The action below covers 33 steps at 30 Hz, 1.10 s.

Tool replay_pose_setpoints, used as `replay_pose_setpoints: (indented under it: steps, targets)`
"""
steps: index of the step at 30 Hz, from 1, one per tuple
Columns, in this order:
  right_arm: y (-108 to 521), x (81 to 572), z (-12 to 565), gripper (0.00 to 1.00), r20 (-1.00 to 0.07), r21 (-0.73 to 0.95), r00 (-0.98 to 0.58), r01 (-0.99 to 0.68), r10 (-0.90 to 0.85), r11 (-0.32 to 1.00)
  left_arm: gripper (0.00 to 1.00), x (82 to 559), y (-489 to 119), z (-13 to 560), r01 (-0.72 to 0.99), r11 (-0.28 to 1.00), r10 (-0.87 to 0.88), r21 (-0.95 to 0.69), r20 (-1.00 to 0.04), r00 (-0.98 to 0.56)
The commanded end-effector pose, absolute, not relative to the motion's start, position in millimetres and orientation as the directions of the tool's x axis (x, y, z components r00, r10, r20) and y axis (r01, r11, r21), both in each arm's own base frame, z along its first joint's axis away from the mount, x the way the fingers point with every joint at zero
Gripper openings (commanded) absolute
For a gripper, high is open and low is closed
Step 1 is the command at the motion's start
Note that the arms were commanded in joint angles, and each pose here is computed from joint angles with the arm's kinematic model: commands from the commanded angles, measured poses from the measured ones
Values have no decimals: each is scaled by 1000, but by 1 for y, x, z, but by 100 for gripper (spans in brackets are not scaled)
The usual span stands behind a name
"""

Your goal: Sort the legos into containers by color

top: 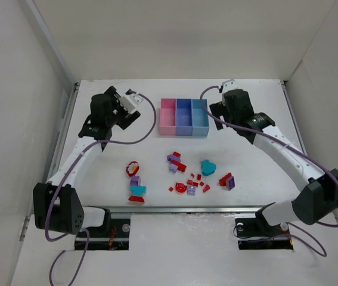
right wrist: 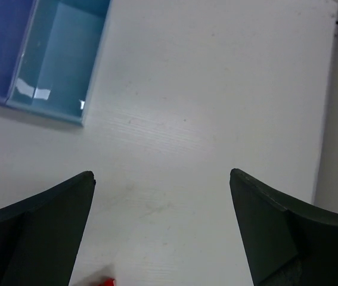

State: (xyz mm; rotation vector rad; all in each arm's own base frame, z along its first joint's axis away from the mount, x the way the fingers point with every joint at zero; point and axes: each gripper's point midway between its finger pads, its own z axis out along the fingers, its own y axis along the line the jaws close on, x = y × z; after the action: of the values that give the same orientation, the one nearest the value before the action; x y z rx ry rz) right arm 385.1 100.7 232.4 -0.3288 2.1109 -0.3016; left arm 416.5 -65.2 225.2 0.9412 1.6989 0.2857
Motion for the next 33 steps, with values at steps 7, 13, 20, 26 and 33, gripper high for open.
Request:
replay_pose_setpoints:
  steps: [7, 13, 20, 26, 33]
  targets:
    - [171, 313, 235, 100, -735, 11, -610, -449, -297, 893, 100, 360, -92, 205, 576, 739, 582, 349, -761, -286]
    - [202, 309, 242, 100, -765, 126, -617, -424, -185, 897, 100, 312, -106, 135, 675, 710, 624, 202, -624, -470]
    - [229, 288, 229, 100, -754, 208, -648, -391, -108, 897, 100, 257, -105, 68, 694, 713, 682, 104, -335, -650]
    - [234, 272, 212, 100, -738, 196, -663, -388, -125, 900, 100, 241, -98, 29, 655, 754, 649, 51, -206, -732]
    - [223, 266, 219, 100, -763, 179, -637, -374, -111, 910, 79, 235, -95, 12, 639, 769, 632, 0, -148, -761]
